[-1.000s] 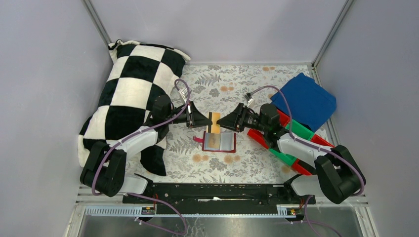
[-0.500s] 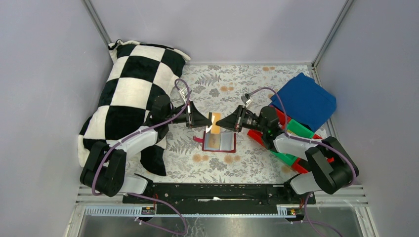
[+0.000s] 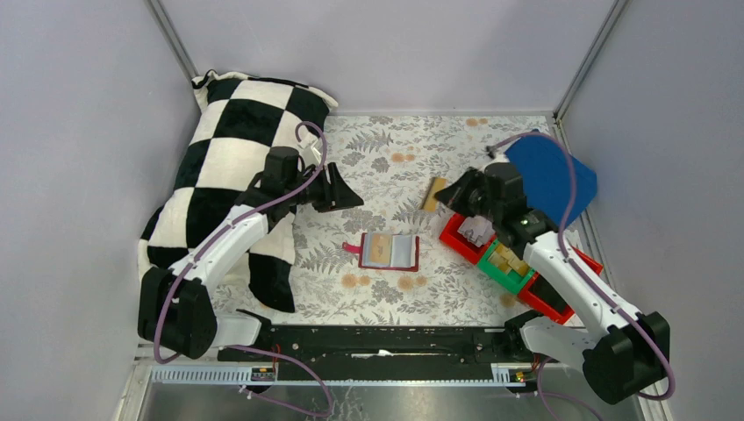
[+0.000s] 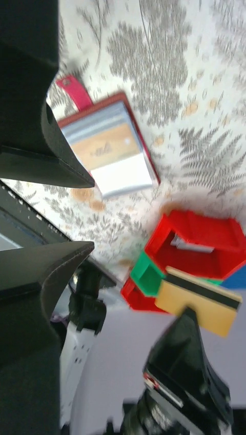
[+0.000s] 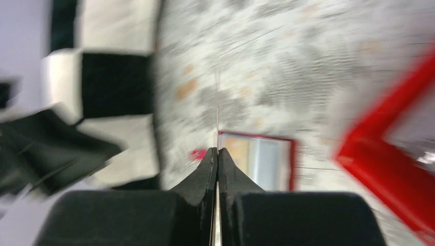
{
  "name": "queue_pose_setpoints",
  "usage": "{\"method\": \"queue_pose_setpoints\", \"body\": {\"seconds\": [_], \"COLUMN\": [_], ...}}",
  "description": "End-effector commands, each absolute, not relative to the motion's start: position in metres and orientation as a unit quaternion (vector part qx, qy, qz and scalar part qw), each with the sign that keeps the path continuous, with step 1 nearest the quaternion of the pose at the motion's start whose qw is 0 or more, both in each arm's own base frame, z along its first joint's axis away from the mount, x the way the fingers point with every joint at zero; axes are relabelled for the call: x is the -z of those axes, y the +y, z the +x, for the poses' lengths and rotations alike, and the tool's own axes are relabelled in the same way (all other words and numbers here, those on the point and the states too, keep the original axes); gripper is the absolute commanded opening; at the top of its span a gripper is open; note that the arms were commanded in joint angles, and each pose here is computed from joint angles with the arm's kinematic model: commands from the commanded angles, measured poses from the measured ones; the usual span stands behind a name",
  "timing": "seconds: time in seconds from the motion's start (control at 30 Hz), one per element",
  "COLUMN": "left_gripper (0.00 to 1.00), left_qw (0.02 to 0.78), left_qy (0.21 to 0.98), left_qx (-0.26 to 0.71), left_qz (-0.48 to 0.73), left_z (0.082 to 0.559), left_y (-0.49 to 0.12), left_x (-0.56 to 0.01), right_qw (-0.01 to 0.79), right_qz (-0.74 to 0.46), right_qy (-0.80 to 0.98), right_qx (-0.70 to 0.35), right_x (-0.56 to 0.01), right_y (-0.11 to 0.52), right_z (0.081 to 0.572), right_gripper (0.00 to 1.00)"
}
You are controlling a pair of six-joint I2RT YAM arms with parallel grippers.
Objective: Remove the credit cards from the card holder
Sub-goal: Place the credit card in the storage box.
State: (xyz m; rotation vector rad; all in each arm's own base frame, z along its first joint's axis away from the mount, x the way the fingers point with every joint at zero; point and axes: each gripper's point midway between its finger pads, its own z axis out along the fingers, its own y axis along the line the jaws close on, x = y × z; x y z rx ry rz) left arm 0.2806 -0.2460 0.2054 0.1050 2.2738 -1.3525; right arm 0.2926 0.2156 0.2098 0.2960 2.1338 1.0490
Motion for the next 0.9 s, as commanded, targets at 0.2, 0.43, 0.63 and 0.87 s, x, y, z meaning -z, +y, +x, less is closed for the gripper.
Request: {"method": "queue_pose_setpoints", "body": {"seconds": [0.2, 0.43, 0.63, 0.87], "left_gripper": [0.48, 0.48, 0.48, 0.48], "left_qw": [0.318, 0.306, 0.301, 0.293], "left_qy": [0.867, 0.873, 0.874, 0.877], "left_qx": [0.380, 0.377, 0.377, 0.378], "left_qz": [0.044, 0.047, 0.053, 0.056], "left_z": [0.288, 0.285, 0.284, 0.282], "left_y": [-0.210, -0.209, -0.210, -0.211], "left_x": [-0.218, -0.207, -0.205, -0.200], "right_qw": [0.336, 0.286, 0.251, 0.224], "right_qz": [0.277, 0.331, 0.333, 0.323], "right_qy": [0.883, 0.861, 0.873, 0.885], "right_qx": [0.173, 0.259, 0.250, 0.248], "right_x": [-0.172, -0.156, -0.128, -0.100], "right_y": [-0.004, -0.049, -0.051, -0.046], "right_z": [0.256, 0.233, 0.228, 0.226], "right_gripper": [0.00, 0.00, 0.00, 0.00]}}
